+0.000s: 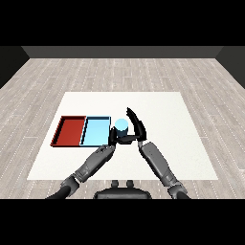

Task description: Pick the blue can and put it in the blue box

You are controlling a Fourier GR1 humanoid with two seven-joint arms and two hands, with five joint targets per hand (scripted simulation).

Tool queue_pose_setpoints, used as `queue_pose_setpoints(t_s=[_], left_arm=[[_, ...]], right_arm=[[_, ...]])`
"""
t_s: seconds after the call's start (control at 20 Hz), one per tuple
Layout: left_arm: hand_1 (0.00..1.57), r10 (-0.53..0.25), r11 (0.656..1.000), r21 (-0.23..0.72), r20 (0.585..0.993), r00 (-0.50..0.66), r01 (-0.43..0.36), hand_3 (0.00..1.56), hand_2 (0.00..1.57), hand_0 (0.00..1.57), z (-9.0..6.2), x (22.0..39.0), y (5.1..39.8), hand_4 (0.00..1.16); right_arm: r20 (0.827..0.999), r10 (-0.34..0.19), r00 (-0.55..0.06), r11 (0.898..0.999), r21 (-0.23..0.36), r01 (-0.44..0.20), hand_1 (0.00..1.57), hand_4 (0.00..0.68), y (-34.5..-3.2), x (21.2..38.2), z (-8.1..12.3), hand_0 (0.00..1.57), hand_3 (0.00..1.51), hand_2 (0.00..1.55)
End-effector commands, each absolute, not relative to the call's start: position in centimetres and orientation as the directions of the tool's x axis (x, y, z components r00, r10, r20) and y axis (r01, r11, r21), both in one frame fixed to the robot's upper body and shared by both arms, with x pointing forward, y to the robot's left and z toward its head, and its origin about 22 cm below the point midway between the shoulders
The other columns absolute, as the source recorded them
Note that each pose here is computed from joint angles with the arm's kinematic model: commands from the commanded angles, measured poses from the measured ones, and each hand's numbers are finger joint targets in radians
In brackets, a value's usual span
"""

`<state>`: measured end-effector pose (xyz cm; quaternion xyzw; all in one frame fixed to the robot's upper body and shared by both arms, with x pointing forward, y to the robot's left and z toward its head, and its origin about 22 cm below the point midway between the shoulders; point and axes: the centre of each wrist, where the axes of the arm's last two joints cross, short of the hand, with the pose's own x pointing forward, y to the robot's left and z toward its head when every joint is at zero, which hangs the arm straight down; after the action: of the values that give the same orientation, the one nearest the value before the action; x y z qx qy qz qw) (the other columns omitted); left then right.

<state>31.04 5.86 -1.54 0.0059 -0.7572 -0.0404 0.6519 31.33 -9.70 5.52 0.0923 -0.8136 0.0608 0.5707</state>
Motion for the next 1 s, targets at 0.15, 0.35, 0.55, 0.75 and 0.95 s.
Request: queue_pose_setpoints(t_s=[0.15,0.35,0.55,0.75,0.95], left_arm=[[1.57,-0.029,0.999,0.031,0.993,-0.117,0.013,1.48,1.57,1.57,-3.9,30.1,6.9,1.14],[1.57,-0.067,0.996,0.057,0.986,-0.153,-0.067,1.48,1.57,1.57,-3.0,31.4,10.6,1.14],[1.57,-0.105,0.988,0.084,0.98,-0.171,-0.129,1.48,1.57,1.57,-0.2,33.7,13.0,1.15],[1.57,-0.164,0.976,0.135,0.972,-0.167,-0.168,1.47,1.56,1.57,0.9,36.4,16.8,1.15],[1.57,-0.235,0.948,0.211,0.969,-0.079,-0.237,1.48,1.57,1.57,0.0,36.9,17.9,1.13]], right_arm=[[0.899,-0.26,-0.352,0.959,0.2,-0.2,0.0,0.0,-13.3,30.1,6.6,0.0,0.0,0.0],[0.852,-0.271,-0.449,0.962,0.219,-0.164,0.0,0.0,-17.2,30.1,9.2,0.0,0.0,0.0],[0.834,-0.302,-0.461,0.953,0.272,-0.133,0.0,0.0,-19.7,27.2,8.1,0.0,0.0,0.0],[0.836,-0.283,-0.469,0.956,0.285,-0.07,0.0,0.0,-21.1,26.9,8.4,0.0,0.0,0.0],[0.833,-0.283,-0.476,0.954,0.297,-0.047,0.0,0.0,-22.3,28.2,8.0,0.0,0.0,0.0]])
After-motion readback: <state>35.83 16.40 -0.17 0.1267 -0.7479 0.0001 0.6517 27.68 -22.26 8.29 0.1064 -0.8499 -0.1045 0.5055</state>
